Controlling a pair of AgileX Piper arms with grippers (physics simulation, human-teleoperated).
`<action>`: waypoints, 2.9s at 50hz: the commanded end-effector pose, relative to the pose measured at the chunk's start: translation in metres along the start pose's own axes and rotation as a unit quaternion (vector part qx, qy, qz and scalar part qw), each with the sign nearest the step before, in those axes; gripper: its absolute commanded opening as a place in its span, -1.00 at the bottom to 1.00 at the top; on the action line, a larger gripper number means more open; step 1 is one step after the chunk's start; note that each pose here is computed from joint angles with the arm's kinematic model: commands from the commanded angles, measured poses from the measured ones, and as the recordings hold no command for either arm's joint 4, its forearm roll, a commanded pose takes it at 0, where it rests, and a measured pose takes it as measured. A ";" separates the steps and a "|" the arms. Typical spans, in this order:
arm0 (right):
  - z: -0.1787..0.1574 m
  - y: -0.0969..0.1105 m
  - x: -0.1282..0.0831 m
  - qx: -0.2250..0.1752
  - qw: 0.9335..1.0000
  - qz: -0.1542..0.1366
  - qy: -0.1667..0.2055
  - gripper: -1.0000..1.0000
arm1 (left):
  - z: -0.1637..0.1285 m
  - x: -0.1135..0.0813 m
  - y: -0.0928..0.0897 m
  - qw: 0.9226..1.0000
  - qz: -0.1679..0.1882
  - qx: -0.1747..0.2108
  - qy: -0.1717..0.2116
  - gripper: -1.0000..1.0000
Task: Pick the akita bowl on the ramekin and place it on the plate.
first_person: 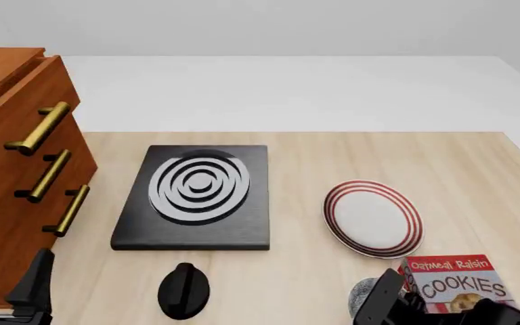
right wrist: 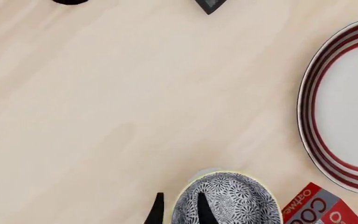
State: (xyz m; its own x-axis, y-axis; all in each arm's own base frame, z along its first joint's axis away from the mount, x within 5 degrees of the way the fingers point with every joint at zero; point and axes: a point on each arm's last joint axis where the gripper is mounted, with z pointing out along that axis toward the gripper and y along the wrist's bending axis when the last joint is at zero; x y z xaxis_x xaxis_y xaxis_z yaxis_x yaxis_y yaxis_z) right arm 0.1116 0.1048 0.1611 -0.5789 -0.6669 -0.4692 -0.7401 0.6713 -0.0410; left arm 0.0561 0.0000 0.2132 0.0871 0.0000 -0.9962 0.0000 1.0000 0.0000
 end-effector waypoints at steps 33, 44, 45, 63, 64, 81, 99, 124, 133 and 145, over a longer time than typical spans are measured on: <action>-0.045 -0.011 -0.012 0.018 0.999 -0.037 0.000 -1.00 | 0.000 0.000 0.000 1.000 0.000 0.000 0.000 1.00; -0.064 -0.017 -0.013 0.028 0.998 -0.048 0.000 -1.00 | 0.000 0.000 0.000 1.000 0.000 0.000 0.000 1.00; -0.066 -0.017 -0.014 0.029 0.998 -0.048 -0.001 -1.00 | 0.000 0.000 0.000 1.000 0.000 0.000 0.000 1.00; -0.089 -0.033 -0.032 0.056 0.997 -0.059 -0.010 -1.00 | 0.000 0.000 0.000 1.000 0.000 0.000 0.000 1.00; -0.090 -0.035 -0.033 0.060 0.996 -0.059 -0.010 -1.00 | 0.000 0.000 0.000 1.000 0.000 0.000 0.000 1.00; -0.095 -0.063 -0.073 0.090 0.994 -0.054 -0.026 -1.00 | 0.000 0.000 0.000 1.000 0.000 0.000 0.000 1.00; -0.082 -0.097 -0.104 0.121 0.991 -0.016 -0.046 -1.00 | 0.000 0.000 0.000 1.000 0.000 0.000 0.000 1.00; -0.052 -0.130 -0.112 0.154 0.984 0.046 -0.076 -1.00 | 0.000 0.000 0.000 1.000 0.000 0.000 0.000 1.00; -0.041 -0.139 -0.112 0.160 0.984 0.043 -0.073 -1.00 | 0.000 0.000 0.000 1.000 0.000 0.000 0.000 1.00; -0.029 -0.151 -0.108 0.177 0.979 0.052 -0.084 -1.00 | 0.000 0.000 0.000 1.000 0.000 0.000 0.000 1.00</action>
State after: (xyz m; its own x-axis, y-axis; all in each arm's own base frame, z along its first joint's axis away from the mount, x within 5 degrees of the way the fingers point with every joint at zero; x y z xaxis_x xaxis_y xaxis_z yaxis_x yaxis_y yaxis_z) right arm 0.2660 0.0703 0.2507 -0.5628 -0.5608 -0.6072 -0.5240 0.8102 -0.2627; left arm 0.0561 0.0000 0.2132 0.0871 0.0000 -0.9962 0.0000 1.0000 0.0000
